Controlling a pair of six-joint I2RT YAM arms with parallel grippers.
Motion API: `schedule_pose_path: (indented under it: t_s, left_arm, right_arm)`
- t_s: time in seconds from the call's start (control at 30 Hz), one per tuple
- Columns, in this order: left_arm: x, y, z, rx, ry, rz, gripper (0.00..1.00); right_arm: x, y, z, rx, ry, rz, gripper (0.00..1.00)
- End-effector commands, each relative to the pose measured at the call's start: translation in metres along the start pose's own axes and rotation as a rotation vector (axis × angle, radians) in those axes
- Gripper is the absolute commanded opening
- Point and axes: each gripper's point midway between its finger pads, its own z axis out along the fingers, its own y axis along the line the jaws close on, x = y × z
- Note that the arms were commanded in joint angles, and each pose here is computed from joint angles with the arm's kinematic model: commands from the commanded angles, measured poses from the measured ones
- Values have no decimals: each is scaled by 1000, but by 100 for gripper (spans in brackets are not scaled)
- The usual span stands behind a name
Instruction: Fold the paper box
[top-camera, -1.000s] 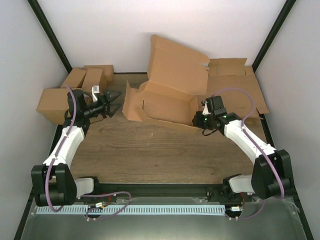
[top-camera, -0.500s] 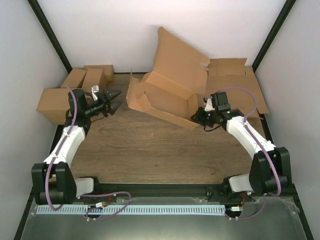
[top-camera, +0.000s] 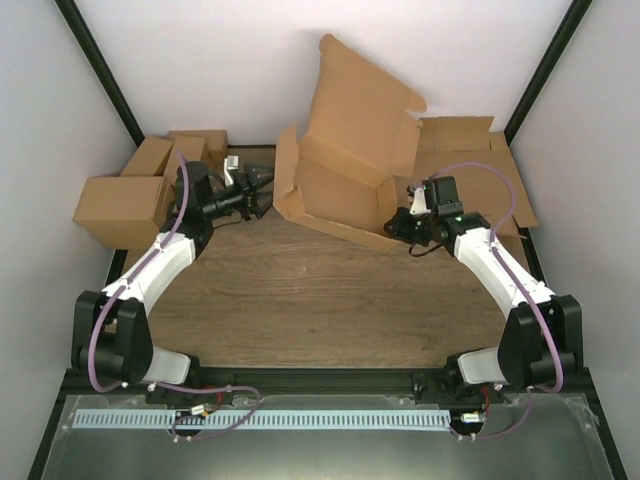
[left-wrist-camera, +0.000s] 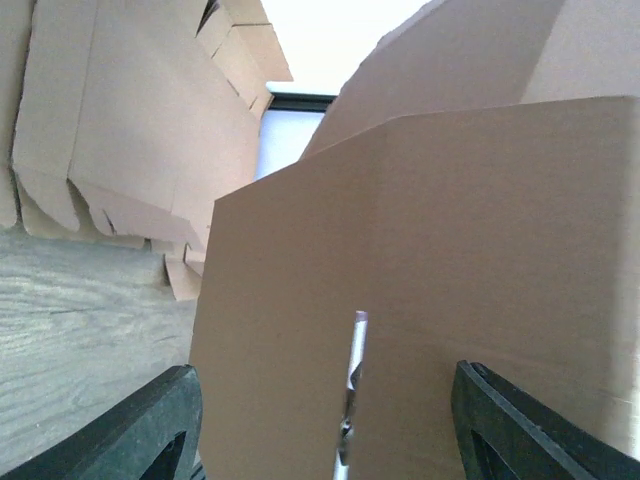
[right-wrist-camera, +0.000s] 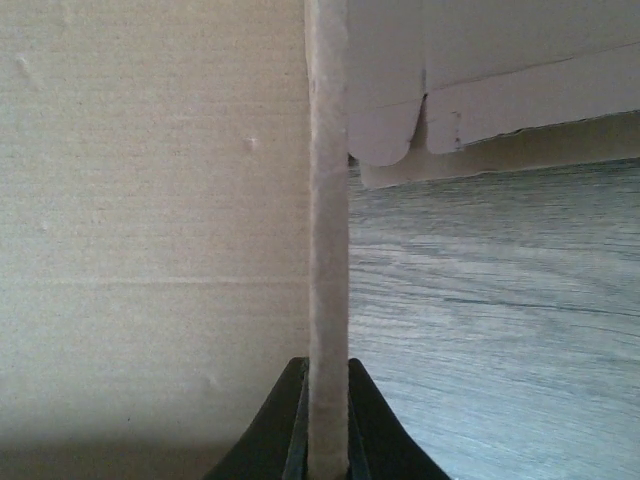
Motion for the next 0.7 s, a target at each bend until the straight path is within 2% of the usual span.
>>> schedule_pose_path:
  t_s: [0.0,0.2,0.3,0.37,0.47,0.67]
  left_arm:
    - [-9,-11,-2,8,-52,21,70]
    - [-15,-7,-4,1,-103,-8,71]
    - [-13,-10,0,24,-90,-9,64]
    - [-7,-10,8,17,-60,7,63]
    - [3,-8,22,-19,-5,42,62]
    - [8,1,33,-136,40,120,52]
  right_arm:
    - [-17,-5,-6,54,-51,-57,1]
    - [-14,-15,-1,92,-43,-53,1]
    - [-14,-14,2,87,-39,-54,1]
    - [-15,-13,4,81,-36,-56,1]
    - [-15,-13,6,82,-32,-62,1]
    - [-15,-12,9,86,-26,-77,1]
